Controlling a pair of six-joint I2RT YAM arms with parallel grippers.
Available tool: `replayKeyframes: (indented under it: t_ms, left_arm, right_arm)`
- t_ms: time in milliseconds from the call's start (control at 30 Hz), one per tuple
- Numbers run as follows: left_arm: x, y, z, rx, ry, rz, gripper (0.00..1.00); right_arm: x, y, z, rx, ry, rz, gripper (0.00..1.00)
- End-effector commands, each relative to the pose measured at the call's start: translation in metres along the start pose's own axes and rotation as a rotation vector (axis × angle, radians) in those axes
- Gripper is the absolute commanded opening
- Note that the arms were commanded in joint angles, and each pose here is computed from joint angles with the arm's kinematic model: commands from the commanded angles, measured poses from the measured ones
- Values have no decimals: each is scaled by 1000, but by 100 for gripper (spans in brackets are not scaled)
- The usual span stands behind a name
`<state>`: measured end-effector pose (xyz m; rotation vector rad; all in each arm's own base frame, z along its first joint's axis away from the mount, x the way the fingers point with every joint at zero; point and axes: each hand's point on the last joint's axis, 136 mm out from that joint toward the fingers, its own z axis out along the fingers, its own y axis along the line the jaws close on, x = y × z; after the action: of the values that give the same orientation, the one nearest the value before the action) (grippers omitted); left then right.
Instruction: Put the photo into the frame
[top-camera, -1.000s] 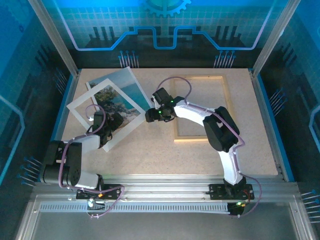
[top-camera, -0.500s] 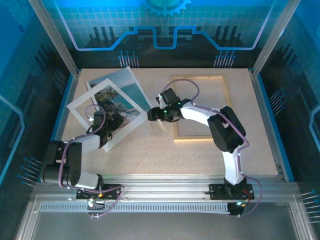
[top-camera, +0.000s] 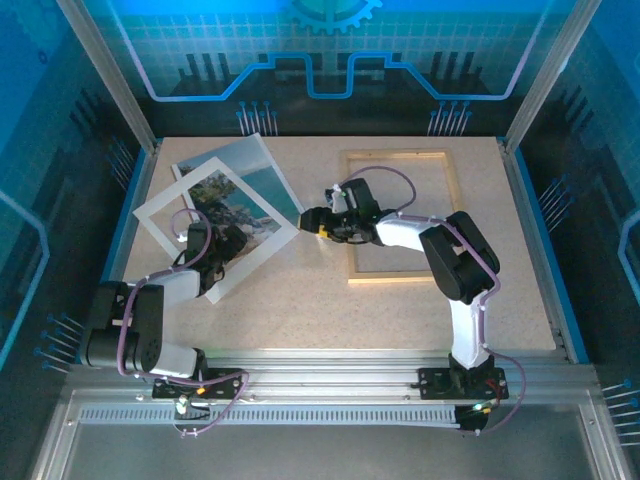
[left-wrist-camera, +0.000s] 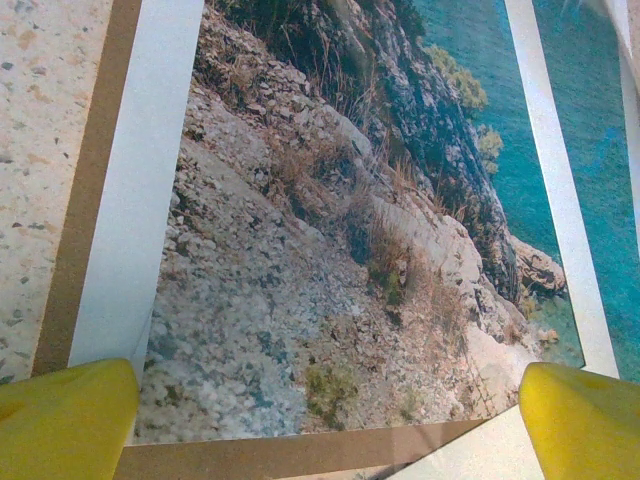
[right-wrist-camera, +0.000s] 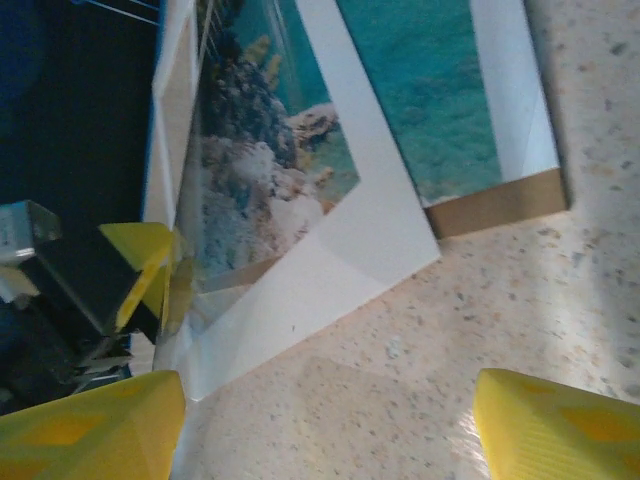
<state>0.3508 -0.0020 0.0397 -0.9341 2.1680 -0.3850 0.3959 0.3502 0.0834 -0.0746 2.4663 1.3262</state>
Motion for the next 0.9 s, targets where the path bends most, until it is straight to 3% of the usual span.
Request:
replayKeyframes:
  t_ms: [0, 200, 467, 867]
  left_arm:
    - [26, 7, 7, -7, 118, -13, 99]
    - [31, -5, 10, 42, 159, 8, 99]
    - [56, -50, 12, 146, 253, 97, 99]
    - [79, -34, 24, 69, 332, 108, 99]
  right_arm:
    - [-13, 38, -15, -145, -51, -33, 77]
    - [-18, 37, -26, -149, -76, -22, 75]
    - [-20, 16, -43, -74, -108, -5, 75]
    - [-21, -3, -52, -37, -133, 40, 76]
